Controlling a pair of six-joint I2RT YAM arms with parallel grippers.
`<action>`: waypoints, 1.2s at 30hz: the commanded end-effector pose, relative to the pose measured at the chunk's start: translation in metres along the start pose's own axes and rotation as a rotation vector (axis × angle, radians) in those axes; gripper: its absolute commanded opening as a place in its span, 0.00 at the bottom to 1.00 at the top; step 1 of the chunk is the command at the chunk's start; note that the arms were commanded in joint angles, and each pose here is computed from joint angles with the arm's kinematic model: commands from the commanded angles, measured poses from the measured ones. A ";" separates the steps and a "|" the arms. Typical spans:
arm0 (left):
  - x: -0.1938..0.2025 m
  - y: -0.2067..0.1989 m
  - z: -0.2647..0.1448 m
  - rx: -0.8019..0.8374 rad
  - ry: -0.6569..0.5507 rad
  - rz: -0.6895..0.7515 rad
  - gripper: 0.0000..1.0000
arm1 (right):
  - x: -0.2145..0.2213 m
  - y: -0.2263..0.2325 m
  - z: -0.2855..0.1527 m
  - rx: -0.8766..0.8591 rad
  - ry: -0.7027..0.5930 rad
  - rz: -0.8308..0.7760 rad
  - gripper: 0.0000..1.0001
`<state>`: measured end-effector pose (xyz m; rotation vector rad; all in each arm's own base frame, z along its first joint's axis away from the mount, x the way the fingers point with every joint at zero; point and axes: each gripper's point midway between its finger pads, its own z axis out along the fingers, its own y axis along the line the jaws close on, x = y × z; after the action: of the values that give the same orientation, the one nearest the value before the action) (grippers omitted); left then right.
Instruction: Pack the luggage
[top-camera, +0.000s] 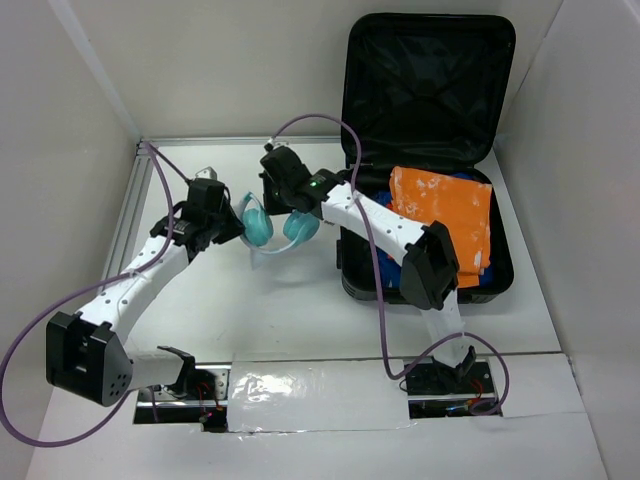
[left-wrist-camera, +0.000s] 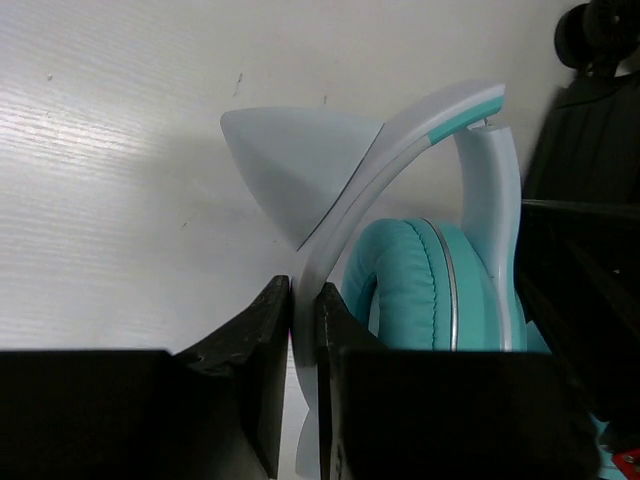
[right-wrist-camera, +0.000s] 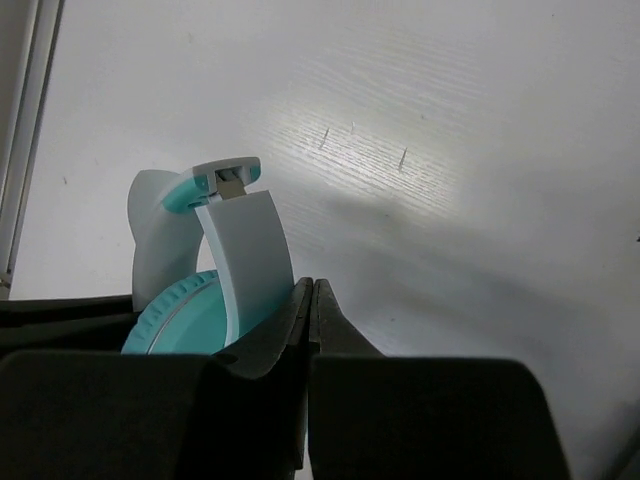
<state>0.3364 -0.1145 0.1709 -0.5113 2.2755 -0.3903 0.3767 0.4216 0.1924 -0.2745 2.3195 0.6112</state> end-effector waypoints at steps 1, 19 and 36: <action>-0.029 -0.037 -0.012 0.082 -0.069 -0.089 0.00 | 0.004 0.024 0.005 -0.061 0.012 -0.027 0.00; -0.022 -0.010 -0.005 0.009 -0.124 -0.087 0.00 | -0.161 -0.081 -0.084 0.109 -0.307 0.127 0.24; -0.061 -0.033 -0.002 0.030 -0.156 -0.173 0.00 | -0.028 -0.098 -0.062 0.178 -0.060 0.143 0.00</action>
<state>0.3590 -0.0958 0.1838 -0.7265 2.1954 -0.3044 0.3856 0.2869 0.1896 -0.0258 2.4235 0.3627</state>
